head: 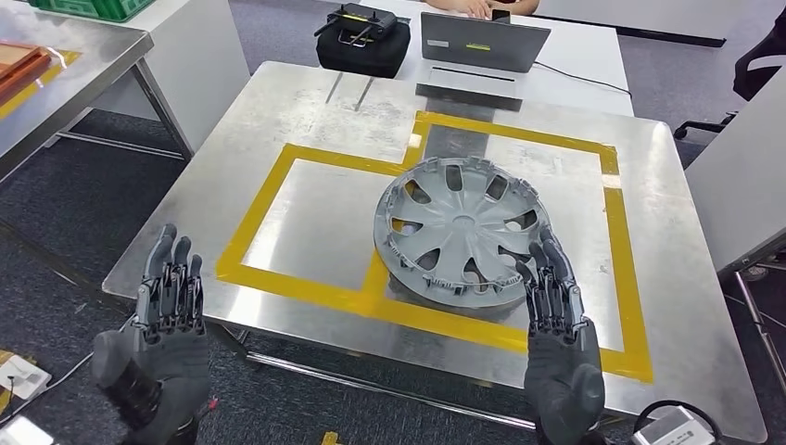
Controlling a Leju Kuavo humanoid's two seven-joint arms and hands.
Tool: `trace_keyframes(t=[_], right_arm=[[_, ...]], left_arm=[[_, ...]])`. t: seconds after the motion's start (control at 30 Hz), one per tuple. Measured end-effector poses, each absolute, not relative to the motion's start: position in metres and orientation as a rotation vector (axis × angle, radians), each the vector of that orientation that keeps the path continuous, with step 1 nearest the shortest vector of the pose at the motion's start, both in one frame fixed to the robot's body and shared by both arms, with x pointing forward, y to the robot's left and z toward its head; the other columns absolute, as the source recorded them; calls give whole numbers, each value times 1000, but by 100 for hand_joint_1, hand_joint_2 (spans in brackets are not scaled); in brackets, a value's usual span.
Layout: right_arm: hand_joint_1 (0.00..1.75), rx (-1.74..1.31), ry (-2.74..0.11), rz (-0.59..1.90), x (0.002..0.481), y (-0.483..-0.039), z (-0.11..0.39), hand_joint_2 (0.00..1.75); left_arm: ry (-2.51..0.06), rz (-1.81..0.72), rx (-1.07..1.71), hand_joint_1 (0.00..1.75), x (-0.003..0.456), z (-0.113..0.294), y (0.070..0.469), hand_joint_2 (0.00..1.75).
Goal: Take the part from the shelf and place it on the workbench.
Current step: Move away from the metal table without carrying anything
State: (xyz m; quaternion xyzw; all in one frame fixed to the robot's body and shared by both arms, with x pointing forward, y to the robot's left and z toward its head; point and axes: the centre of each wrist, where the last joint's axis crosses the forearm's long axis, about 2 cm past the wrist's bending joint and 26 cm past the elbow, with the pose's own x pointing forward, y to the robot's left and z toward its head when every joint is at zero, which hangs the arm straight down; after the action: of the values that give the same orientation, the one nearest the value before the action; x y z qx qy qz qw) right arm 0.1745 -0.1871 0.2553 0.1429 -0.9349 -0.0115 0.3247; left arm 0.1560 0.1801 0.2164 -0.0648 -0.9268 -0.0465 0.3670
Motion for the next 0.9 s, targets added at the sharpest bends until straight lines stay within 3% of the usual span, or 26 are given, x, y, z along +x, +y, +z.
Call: trace_keyframes(t=[0.9], right_arm=[[0, 379, -2447, 2, 174, -188, 258, 0]], left_arm=[[-2395, -128, -186, 0, 157, 219, 183, 0]])
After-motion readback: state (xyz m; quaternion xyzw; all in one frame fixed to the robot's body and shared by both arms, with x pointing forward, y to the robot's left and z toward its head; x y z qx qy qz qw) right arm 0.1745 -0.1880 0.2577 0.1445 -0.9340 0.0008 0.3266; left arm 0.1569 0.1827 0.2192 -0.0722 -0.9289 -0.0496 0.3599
